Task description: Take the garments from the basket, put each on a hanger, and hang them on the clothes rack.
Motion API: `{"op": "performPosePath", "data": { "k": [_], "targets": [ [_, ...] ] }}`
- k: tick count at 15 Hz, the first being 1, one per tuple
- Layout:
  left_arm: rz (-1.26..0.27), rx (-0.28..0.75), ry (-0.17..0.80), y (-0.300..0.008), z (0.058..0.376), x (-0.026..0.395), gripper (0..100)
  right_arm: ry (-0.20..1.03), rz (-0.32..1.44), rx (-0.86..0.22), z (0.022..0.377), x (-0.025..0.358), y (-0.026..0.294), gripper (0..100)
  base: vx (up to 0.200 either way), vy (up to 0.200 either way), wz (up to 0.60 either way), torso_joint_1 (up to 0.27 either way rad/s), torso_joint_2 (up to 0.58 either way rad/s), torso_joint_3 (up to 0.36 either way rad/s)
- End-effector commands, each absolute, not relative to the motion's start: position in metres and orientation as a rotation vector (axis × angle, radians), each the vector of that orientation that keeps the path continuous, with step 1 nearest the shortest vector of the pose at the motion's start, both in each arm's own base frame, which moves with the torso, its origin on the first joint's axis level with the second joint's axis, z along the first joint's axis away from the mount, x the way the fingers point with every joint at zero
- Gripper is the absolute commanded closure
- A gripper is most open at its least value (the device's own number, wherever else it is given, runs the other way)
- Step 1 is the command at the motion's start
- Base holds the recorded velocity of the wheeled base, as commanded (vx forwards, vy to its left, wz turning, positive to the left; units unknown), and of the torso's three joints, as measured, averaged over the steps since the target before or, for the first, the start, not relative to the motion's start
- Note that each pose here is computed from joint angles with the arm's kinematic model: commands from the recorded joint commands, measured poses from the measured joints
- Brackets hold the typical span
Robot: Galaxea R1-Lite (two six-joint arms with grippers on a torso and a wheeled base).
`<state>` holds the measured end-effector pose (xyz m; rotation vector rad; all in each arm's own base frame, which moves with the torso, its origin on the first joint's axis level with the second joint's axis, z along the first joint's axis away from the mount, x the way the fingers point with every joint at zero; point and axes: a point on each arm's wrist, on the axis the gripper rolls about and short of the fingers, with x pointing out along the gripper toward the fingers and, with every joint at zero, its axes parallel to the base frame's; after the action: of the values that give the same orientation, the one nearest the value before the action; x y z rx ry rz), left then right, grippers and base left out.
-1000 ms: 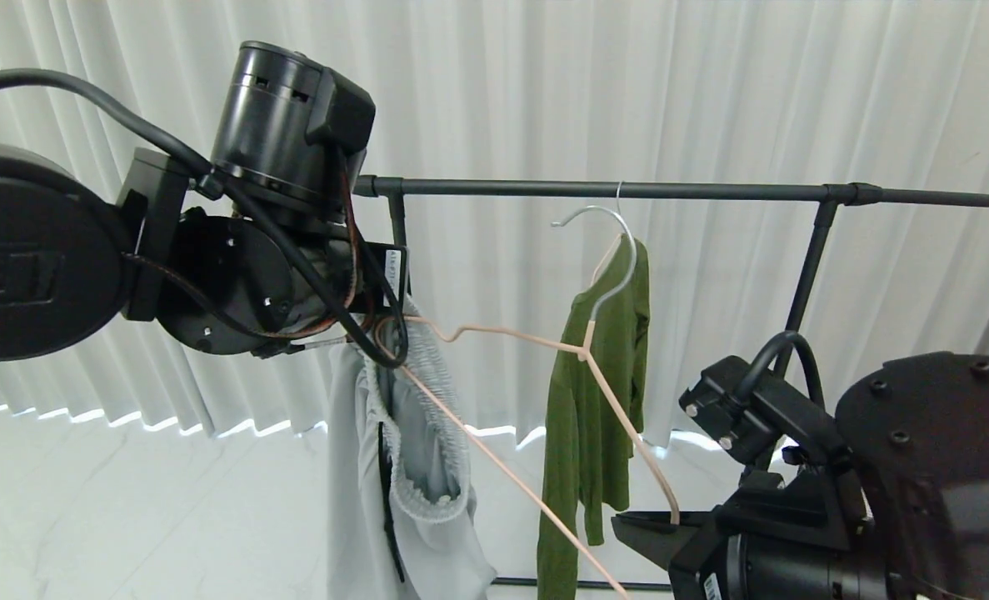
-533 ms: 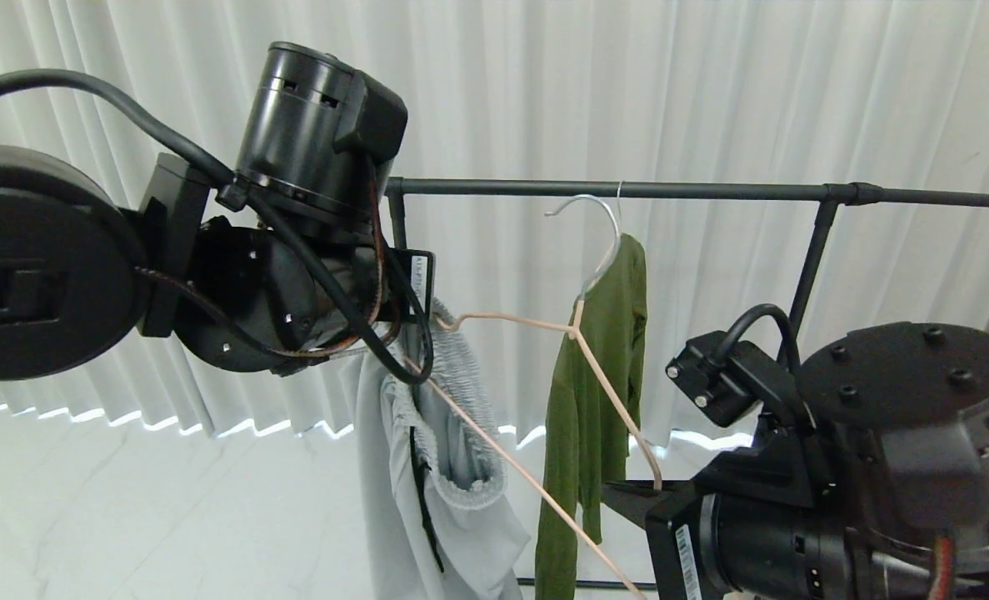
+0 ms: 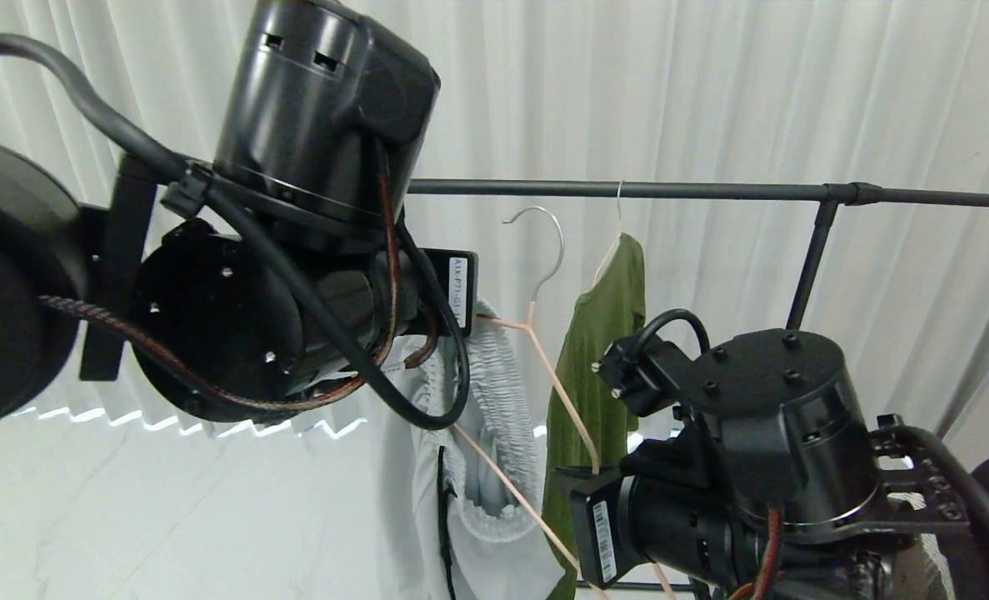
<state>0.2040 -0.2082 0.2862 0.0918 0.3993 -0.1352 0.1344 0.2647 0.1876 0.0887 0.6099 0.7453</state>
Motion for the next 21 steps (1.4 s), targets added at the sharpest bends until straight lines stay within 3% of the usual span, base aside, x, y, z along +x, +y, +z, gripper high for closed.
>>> {"op": "performPosePath", "data": {
  "k": [1,7,12,21],
  "targets": [
    [-0.183,0.074,0.375,-0.211,0.296,0.191,100,0.624,0.740,0.076,0.180,0.138,0.273,100,0.000,0.000,0.00,0.000,0.00,0.000],
    [-0.234,0.027,0.359,-0.214,0.305,0.182,100,0.502,0.687,0.122,0.193,0.132,0.262,100,0.000,0.000,0.00,0.000,0.00,0.000],
    [-0.250,0.046,0.358,-0.216,0.305,0.179,100,0.327,0.754,0.117,0.183,0.123,0.247,100,0.000,0.000,0.00,0.000,0.00,0.000],
    [-0.260,0.059,0.363,-0.219,0.302,0.175,100,0.172,0.787,0.173,0.199,0.123,0.248,100,0.000,0.000,0.00,0.000,0.00,0.000]
  ]
}}
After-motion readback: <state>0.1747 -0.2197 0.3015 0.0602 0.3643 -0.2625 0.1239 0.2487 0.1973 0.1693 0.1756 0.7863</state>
